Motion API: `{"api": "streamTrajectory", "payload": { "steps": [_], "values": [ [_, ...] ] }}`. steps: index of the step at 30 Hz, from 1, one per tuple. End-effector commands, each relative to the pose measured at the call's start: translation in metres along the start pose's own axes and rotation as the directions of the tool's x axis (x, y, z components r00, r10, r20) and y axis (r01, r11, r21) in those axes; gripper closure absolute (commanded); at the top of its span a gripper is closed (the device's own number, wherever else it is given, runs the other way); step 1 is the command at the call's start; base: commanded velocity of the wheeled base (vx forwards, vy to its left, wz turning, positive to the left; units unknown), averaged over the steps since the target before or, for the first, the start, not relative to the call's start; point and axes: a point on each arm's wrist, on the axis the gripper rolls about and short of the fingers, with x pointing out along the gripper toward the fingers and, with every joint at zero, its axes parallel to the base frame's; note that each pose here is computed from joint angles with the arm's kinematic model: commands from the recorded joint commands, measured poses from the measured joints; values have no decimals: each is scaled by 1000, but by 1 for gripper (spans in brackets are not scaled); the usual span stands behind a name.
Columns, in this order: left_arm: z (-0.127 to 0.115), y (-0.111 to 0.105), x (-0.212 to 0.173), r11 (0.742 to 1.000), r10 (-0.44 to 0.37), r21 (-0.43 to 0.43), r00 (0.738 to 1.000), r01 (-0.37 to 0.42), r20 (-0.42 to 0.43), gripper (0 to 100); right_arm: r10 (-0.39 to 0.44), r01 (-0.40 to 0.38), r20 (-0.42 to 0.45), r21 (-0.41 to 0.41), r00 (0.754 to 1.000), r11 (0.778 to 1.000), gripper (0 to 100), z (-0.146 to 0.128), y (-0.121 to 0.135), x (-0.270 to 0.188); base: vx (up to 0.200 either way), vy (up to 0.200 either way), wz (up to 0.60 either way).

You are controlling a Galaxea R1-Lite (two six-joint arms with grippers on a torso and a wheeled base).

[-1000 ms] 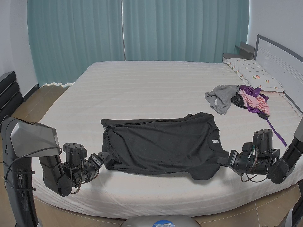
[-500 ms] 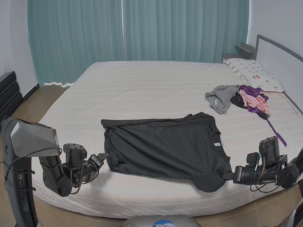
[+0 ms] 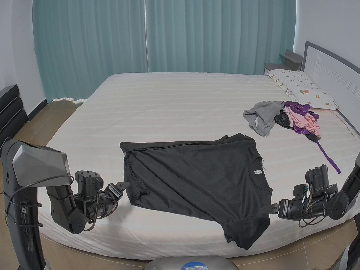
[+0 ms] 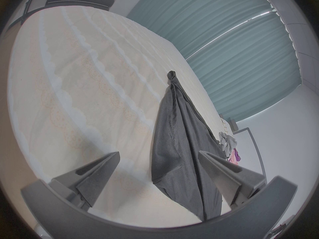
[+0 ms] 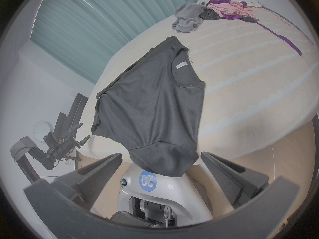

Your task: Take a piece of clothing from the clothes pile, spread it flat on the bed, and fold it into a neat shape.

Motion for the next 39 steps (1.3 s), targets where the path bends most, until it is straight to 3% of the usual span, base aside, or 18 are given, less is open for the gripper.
{"api": "streamTrajectory", "payload": {
  "steps": [1,11,17,18,36,39],
  "values": [
    [0,0,0,1000,0,0,1000,0,0,0,-51,53,-45,49,998,997,0,5,-20,22,0,0,0],
    [0,0,0,1000,0,0,1000,0,0,0,-63,66,-36,88,997,994,0,15,-38,55,0,0,0],
    [0,0,0,1000,0,0,1000,0,0,0,-31,31,-6,91,1000,995,0,25,-42,65,0,0,0],
    [0,0,0,1000,0,0,1000,0,0,0,-26,27,-3,90,1000,996,100,27,-42,66,0,0,0],
    [0,0,0,1000,1,0,1000,-1,0,0,-48,42,44,124,998,991,100,39,-53,66,0,0,0],
    [0,0,0,1000,1,0,1000,-1,0,0,-32,13,114,165,993,986,100,50,-48,51,0,0,0]
  ]
}}
